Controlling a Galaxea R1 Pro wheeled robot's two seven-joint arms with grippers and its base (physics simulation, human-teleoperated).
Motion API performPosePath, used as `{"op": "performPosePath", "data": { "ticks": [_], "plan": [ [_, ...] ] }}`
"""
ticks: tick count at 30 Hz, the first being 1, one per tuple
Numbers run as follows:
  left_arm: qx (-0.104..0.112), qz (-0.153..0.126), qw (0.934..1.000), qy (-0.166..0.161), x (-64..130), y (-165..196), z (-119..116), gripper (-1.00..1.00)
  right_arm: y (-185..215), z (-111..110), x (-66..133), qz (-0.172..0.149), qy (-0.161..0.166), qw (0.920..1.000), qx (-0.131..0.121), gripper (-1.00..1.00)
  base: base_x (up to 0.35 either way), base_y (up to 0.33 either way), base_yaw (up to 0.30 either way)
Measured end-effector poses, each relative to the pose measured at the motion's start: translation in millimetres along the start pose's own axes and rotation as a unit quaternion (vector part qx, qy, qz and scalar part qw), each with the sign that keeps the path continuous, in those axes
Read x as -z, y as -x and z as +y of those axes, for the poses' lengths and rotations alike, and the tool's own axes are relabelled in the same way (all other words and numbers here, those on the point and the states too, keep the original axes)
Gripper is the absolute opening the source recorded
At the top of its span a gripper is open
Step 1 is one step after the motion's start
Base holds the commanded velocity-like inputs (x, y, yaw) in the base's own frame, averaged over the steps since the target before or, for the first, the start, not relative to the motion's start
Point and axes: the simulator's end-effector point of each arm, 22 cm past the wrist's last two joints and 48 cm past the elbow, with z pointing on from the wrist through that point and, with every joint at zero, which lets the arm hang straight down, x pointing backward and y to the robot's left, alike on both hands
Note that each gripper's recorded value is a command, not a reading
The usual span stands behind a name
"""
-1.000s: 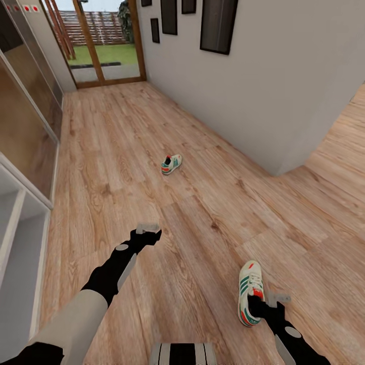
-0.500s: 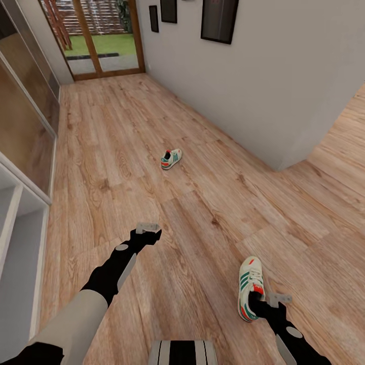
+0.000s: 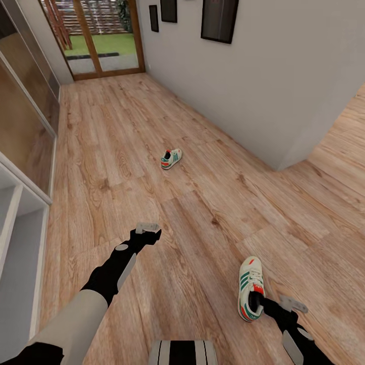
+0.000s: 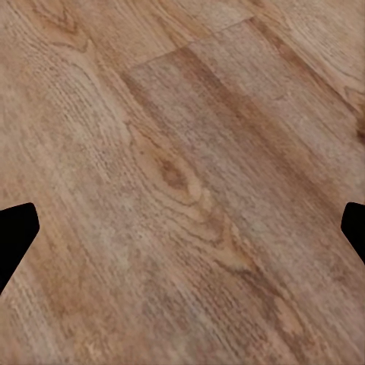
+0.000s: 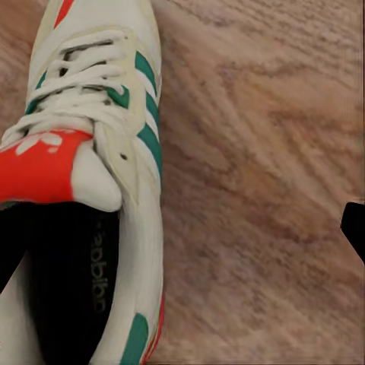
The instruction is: Pick up the two gym shoes and the two sandals from the corridor floor and place them onto the hallstand (shoe rack) in the corridor, making sure they are on the rack and not on the floor. Arrange them so the two gym shoes are next to each other and the two sandals are next to each other.
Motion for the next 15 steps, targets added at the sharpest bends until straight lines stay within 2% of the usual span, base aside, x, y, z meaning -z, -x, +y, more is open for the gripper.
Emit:
{"op": "performPosePath", "data": {
  "ticks": [7,9,13,14,15],
  "plan": [
    [0.001,0.0,1.0,0.001,0.1,-0.1,1.1,1.0,5.2,10.1,-0.4,-0.001,0.006,0.9999,-0.01,1.0,0.0,0.0,0.0],
    [0.001,0.0,1.0,0.001,0.1,-0.3,1.6,1.0,7.2,27.1,0.1,-0.001,0.017,0.9997,-0.017,1.0,0.0,0.0,0.0],
    [0.001,0.0,1.0,0.001,0.1,-0.4,2.0,1.0,2.0,47.4,1.7,0.007,0.03,0.9992,-0.026,1.0,0.0,0.0,0.0],
    [0.001,0.0,1.0,0.001,0.2,-0.4,2.4,1.0,-2.2,63.0,3.5,0.012,0.039,0.9987,-0.032,1.0,0.0,0.0,0.0],
    [0.001,0.0,1.0,0.001,0.2,-0.4,2.5,1.0,-3.9,69.0,4.3,0.014,0.042,0.9984,-0.035,1.0,0.0,0.0,0.0]
  ]
}}
